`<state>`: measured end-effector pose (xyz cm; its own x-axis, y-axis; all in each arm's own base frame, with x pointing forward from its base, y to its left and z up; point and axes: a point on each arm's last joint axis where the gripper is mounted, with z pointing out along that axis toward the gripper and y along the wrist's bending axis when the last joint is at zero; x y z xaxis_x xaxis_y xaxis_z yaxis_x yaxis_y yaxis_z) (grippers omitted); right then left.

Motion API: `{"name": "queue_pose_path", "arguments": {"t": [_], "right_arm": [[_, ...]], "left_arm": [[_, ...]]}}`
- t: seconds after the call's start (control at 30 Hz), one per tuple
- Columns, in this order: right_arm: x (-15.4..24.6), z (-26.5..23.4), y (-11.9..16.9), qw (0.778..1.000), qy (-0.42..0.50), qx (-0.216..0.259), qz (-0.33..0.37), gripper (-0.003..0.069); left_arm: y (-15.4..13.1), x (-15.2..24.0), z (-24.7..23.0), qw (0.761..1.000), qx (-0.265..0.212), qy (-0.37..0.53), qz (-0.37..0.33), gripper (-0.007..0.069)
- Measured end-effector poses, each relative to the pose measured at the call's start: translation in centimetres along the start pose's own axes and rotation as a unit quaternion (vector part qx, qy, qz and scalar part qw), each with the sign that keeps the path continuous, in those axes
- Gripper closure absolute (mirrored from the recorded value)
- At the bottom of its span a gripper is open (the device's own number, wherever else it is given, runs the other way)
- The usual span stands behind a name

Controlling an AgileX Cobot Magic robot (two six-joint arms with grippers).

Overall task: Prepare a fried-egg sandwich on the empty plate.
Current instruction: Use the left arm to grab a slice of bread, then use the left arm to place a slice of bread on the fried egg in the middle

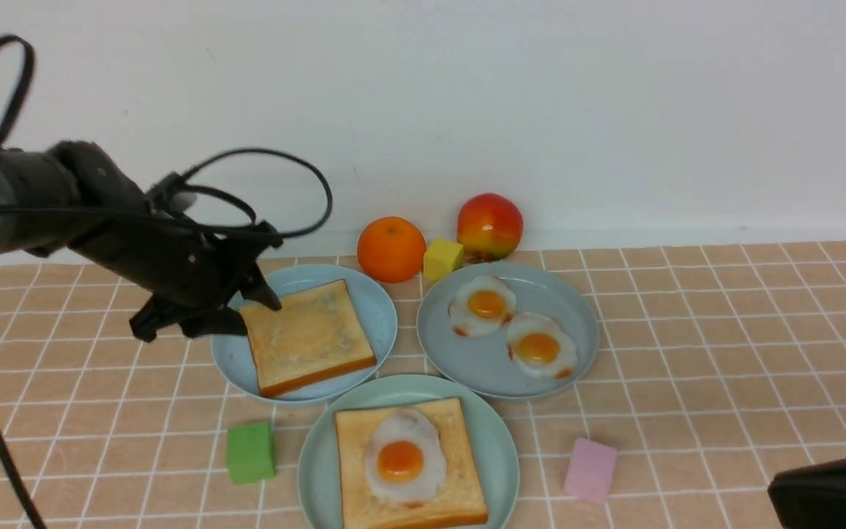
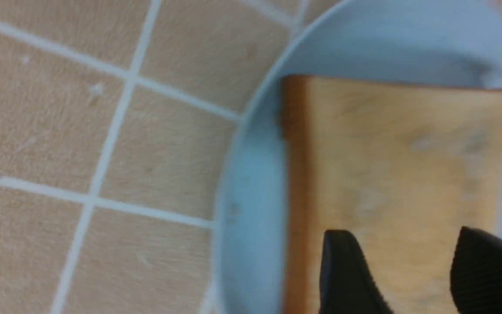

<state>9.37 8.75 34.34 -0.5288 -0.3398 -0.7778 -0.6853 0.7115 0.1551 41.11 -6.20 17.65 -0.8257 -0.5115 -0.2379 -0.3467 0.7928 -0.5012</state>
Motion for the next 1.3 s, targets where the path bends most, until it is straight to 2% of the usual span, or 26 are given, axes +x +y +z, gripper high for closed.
{"name": "queue_pose_path", "arguments": {"t": [0.2,0.33,0.4,0.43,0.47,0.5,0.57,0.63,0.8,0.97,1.13,1.3], "right_arm": [[-0.1,0.0,0.0,1.000,-0.004,-0.001,0.001,0.0671],[-0.1,0.0,0.1,1.000,-0.005,-0.003,0.004,0.0670],[-0.1,0.0,0.1,1.000,-0.006,-0.005,0.006,0.0668],[-0.1,0.0,0.1,1.000,-0.006,-0.006,0.006,0.0668],[-0.1,0.0,0.2,1.000,-0.007,-0.009,0.009,0.0667],[-0.1,0.0,0.2,1.000,-0.007,-0.009,0.009,0.0666],[-0.1,0.0,0.2,1.000,-0.007,-0.013,0.013,0.0664],[-0.1,0.0,0.2,1.000,-0.008,-0.014,0.014,0.0662],[-0.2,0.0,0.3,1.000,-0.008,-0.016,0.015,0.0659],[-0.2,0.0,0.3,1.000,-0.010,-0.016,0.016,0.0657],[-0.2,0.0,0.3,1.000,-0.011,-0.016,0.016,0.0653],[-0.2,0.0,0.3,1.000,-0.012,-0.016,0.016,0.0648]], "left_arm": [[1.1,0.4,2.6,0.999,-0.014,0.030,-0.012,0.0274],[1.2,0.4,2.8,0.999,-0.011,0.033,-0.012,0.0311],[1.2,0.5,2.8,0.999,-0.011,0.037,-0.008,0.0385],[1.2,0.5,2.8,0.999,-0.011,0.038,-0.008,0.0399],[1.1,0.5,2.7,0.999,-0.011,0.040,-0.007,0.0465],[1.1,0.5,2.7,0.999,-0.010,0.040,-0.007,0.0473],[0.8,0.6,1.8,0.999,-0.008,0.044,0.000,0.0571],[0.3,0.5,0.7,0.999,-0.002,0.040,0.005,0.0610],[-2.4,0.4,-5.5,0.998,0.040,-0.003,0.050,0.0615],[-5.7,2.9,-11.4,0.984,0.084,-0.014,0.157,0.0615],[-7.4,7.2,-10.9,0.970,0.097,0.032,0.221,0.0615],[-6.9,11.6,-7.5,0.968,0.090,0.075,0.221,0.0615]]}}
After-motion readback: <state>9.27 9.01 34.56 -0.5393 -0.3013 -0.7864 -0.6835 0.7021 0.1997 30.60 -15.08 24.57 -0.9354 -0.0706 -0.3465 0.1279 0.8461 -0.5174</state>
